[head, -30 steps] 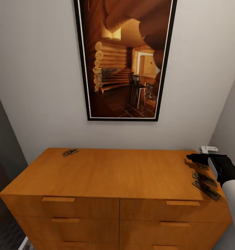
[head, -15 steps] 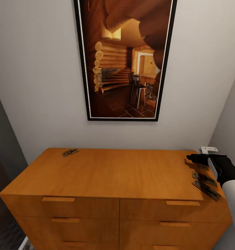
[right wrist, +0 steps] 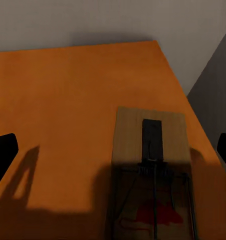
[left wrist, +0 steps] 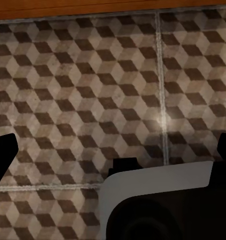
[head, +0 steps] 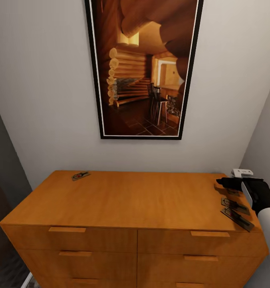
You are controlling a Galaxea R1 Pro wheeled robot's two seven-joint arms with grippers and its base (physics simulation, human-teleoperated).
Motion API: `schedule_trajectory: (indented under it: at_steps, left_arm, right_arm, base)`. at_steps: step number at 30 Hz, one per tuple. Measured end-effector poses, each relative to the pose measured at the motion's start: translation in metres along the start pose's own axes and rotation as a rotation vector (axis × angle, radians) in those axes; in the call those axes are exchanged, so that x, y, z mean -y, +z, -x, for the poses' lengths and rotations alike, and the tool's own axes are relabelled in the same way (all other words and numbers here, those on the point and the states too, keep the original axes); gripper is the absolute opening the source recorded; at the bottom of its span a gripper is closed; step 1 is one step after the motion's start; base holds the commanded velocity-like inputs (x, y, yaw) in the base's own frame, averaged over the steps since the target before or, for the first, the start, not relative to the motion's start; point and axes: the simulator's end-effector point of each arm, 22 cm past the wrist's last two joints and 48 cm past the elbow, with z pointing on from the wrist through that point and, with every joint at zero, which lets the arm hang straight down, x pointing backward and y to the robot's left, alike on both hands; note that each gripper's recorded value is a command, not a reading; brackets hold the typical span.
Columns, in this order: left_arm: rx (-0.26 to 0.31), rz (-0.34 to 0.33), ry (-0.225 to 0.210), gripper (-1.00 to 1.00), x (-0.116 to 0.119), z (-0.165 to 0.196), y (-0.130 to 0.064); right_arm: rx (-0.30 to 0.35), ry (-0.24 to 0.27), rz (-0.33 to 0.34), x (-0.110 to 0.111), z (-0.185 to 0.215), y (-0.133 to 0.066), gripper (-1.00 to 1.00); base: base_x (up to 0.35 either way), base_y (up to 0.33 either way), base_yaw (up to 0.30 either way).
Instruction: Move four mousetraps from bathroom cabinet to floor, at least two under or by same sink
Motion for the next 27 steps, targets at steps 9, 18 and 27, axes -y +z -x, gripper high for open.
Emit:
schedule_trajectory:
  at_steps: [9, 18, 27]
  left_arm:
    - [0.000, 0.000, 0.000, 1.00, 0.0001, 0.0000, 0.0000]
    - [0.000, 0.000, 0.000, 1.00, 0.0001, 0.0000, 0.0000]
    - [0.000, -0.001, 0.000, 1.00, 0.0003, 0.0000, 0.0000]
  right_arm:
    - [-0.012, 0.001, -0.003, 0.0029, -0.0061, 0.0015, 1.00]
    - [0.001, -0.003, -0.004, 0.0046, -0.0062, 0.0030, 1.00]
    - [-0.003, -0.003, -0.003, 0.0047, -0.0093, 0.0040, 1.00]
  base:
    - [0.000, 0.000, 0.000]
    - [0.000, 0.000, 0.000]
    - [0.000, 0.000, 0.000]
